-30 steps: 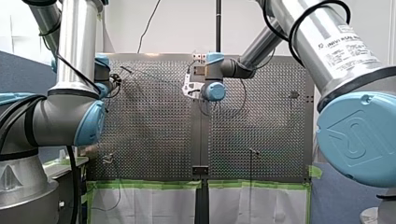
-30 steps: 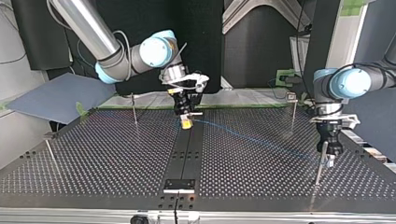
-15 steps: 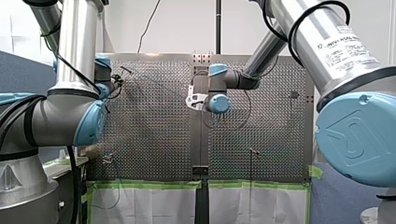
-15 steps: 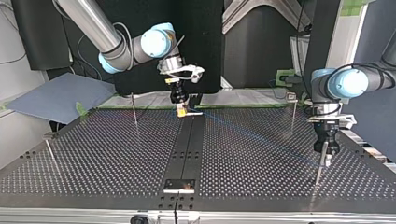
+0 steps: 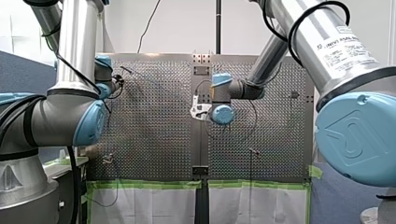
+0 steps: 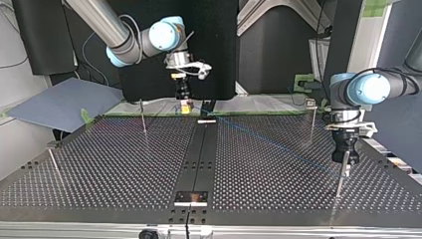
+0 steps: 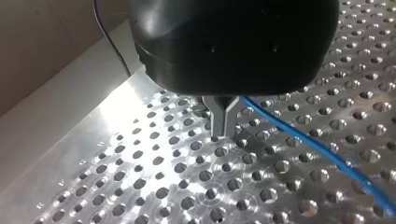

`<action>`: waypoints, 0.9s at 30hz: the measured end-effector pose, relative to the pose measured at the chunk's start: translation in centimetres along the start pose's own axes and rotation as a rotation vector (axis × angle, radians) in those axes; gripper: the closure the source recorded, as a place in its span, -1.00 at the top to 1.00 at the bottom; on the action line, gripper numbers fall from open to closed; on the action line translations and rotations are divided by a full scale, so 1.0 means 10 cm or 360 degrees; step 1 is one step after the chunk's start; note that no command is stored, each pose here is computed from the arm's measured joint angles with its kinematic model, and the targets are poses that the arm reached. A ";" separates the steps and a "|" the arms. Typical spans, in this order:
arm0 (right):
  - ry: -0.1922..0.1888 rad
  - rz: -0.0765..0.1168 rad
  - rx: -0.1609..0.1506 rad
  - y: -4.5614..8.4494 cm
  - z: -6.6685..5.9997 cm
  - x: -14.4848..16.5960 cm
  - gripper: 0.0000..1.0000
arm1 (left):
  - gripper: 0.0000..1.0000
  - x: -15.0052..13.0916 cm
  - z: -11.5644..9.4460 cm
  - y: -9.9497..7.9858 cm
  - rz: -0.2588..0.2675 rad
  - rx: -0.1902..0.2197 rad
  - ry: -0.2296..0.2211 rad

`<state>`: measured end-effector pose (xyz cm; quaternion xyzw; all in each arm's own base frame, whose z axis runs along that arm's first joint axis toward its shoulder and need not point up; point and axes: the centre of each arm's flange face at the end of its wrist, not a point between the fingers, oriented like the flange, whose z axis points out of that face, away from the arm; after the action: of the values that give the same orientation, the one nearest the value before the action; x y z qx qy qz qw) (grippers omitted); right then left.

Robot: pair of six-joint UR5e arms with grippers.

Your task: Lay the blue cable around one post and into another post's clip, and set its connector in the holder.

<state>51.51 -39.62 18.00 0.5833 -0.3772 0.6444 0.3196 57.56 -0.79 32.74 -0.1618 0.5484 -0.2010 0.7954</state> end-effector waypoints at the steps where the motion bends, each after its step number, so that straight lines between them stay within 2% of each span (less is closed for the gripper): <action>1: 0.0001 0.0008 -0.0012 0.02 -0.01 -0.02 -1.00 | -0.98 0.00 0.00 0.00 0.0000 0.0001 0.0000; 6: 0.0009 0.0028 -0.0083 0.14 -0.10 -0.13 -1.00 | -0.98 0.00 0.00 -0.01 -0.0002 0.0005 0.0002; 13: 0.0019 0.0014 -0.0186 0.27 -0.26 -0.29 -1.00 | -0.98 0.00 0.00 -0.01 -0.0003 0.0003 0.0001; 19: 0.0031 0.0020 -0.0300 0.46 -0.40 -0.42 -1.00 | -0.98 0.01 0.00 -0.01 -0.0003 0.0002 0.0001; 27: 0.0020 -0.0002 -0.0443 0.70 -0.61 -0.67 -1.00 | -0.98 0.01 0.00 -0.02 -0.0007 0.0003 0.0000</action>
<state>43.21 -37.72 10.34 0.5295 -0.4606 0.5892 0.4003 57.56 -0.95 32.77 -0.1624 0.5479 -0.2032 0.7951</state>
